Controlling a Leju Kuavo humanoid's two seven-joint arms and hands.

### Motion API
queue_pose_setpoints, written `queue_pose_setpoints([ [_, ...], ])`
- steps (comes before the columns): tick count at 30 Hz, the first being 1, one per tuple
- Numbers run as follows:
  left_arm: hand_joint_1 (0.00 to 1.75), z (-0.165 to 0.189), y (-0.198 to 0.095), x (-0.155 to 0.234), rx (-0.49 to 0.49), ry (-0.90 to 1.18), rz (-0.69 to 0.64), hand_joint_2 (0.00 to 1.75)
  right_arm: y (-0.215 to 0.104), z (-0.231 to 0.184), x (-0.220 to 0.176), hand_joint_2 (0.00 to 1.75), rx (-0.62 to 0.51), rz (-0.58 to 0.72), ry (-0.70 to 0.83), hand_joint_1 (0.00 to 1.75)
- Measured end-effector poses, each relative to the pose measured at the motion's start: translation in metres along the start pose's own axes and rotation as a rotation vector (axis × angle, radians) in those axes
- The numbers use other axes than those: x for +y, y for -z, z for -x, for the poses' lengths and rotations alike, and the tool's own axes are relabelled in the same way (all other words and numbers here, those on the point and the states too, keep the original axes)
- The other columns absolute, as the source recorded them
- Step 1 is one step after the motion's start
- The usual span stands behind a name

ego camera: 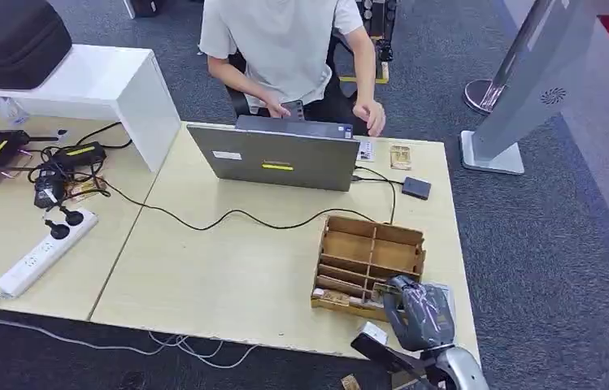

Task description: Pass the card to the sensor for recognition and then transmit it.

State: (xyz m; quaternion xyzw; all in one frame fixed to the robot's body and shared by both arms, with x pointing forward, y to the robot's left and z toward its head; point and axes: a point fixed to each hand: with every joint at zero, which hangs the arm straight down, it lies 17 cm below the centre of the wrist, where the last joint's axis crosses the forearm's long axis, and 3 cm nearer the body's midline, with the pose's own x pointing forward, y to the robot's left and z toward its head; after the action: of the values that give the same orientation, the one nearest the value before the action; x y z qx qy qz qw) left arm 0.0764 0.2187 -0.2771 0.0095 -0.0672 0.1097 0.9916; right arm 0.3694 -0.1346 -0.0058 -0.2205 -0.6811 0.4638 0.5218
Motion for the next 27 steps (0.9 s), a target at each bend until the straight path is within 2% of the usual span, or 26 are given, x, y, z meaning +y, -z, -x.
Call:
queue_pose_setpoints([
  [3, 0.0, 0.001, 0.0, 0.001, 0.006, 0.01, 0.004, 1.75, 0.02, -0.008, -0.016, 1.75, -0.031, -0.004, 0.044, 1.75],
  [5, 0.0, 0.001, 0.0, 0.001, 0.006, 0.019, 0.012, 1.75, 0.044, -0.014, -0.041, 1.75, -0.058, 0.019, 0.073, 1.75],
  [10, 0.0, 0.001, -0.001, -0.004, 0.007, 0.042, 0.037, 1.75, 0.114, -0.023, -0.138, 1.75, -0.102, 0.121, 0.096, 1.75],
  [17, 0.0, 0.002, -0.002, -0.008, 0.007, 0.073, 0.059, 1.75, 0.188, -0.037, -0.255, 1.75, -0.089, 0.258, 0.045, 1.75],
  [20, 0.0, 0.003, -0.002, -0.01, 0.007, 0.08, 0.068, 1.75, 0.203, -0.042, -0.276, 1.75, -0.081, 0.278, 0.035, 1.75],
  [27, 0.0, 0.002, -0.003, -0.013, 0.001, 0.115, 0.078, 1.75, 0.23, -0.022, -0.312, 1.75, 0.051, 0.315, 0.024, 1.75],
])
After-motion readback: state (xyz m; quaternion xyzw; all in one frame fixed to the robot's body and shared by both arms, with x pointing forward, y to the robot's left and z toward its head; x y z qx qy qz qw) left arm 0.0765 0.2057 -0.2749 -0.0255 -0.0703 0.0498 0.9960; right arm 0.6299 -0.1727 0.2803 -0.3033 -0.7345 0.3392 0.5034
